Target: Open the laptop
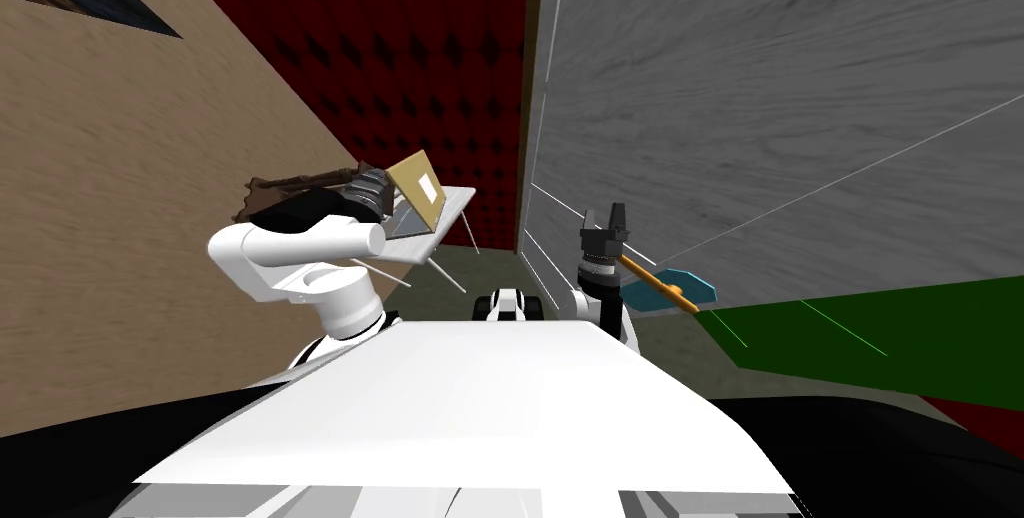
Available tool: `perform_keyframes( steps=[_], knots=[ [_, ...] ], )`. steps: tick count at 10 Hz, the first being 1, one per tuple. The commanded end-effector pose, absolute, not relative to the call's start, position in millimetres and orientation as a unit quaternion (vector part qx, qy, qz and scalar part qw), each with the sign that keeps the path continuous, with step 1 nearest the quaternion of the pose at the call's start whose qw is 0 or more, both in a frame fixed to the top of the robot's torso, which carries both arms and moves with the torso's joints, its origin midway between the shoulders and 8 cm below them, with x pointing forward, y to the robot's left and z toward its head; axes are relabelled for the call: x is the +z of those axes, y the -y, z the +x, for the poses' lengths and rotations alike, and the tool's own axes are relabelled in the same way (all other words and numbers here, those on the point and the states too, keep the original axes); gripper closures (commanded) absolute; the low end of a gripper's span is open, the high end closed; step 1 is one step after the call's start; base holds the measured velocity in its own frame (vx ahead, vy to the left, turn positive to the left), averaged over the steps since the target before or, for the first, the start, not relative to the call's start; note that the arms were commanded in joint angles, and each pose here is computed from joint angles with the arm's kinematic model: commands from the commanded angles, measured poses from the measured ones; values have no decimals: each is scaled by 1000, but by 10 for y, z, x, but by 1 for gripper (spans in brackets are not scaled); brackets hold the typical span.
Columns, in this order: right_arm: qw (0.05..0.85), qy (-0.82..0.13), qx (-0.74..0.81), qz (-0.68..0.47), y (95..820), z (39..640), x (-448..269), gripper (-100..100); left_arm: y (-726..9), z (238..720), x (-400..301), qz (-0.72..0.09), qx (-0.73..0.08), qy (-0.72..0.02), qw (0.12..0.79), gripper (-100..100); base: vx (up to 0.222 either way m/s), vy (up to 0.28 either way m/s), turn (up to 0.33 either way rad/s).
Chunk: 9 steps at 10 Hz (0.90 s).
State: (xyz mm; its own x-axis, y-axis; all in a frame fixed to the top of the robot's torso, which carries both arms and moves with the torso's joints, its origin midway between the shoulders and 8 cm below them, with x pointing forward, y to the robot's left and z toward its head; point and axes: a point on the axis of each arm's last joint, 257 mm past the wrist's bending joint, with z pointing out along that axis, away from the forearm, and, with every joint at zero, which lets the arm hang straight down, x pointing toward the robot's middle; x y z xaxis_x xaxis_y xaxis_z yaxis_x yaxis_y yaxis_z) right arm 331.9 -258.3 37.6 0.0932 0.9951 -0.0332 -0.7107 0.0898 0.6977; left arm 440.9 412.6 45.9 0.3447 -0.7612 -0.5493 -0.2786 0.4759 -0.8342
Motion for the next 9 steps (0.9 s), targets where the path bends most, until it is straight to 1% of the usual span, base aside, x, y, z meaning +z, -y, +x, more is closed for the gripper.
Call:
perform_keyframes(
  steps=[1, 2, 8, 9],
  knots=[
    [689, -265, 619, 268, 2583, 3319, 376, 0, -4070, 4274, 683, -469, -186, -528, 683, -100, 12, -29, 2],
    [689, -265, 619, 268, 2583, 3319, 376, 0, -4037, 4220, 768, -464, -190, -523, 690, -100, 6, -17, -7],
    [689, -265, 619, 268, 2583, 3319, 376, 0, -4246, 4440, 778, -474, -178, -519, 689, -100, -9, 8, -45],
    [689, -265, 619, 268, 2583, 3319, 376, 0, -4225, 4412, 773, -473, -179, -520, 688, -100, -4, 7, -8]
  ],
)
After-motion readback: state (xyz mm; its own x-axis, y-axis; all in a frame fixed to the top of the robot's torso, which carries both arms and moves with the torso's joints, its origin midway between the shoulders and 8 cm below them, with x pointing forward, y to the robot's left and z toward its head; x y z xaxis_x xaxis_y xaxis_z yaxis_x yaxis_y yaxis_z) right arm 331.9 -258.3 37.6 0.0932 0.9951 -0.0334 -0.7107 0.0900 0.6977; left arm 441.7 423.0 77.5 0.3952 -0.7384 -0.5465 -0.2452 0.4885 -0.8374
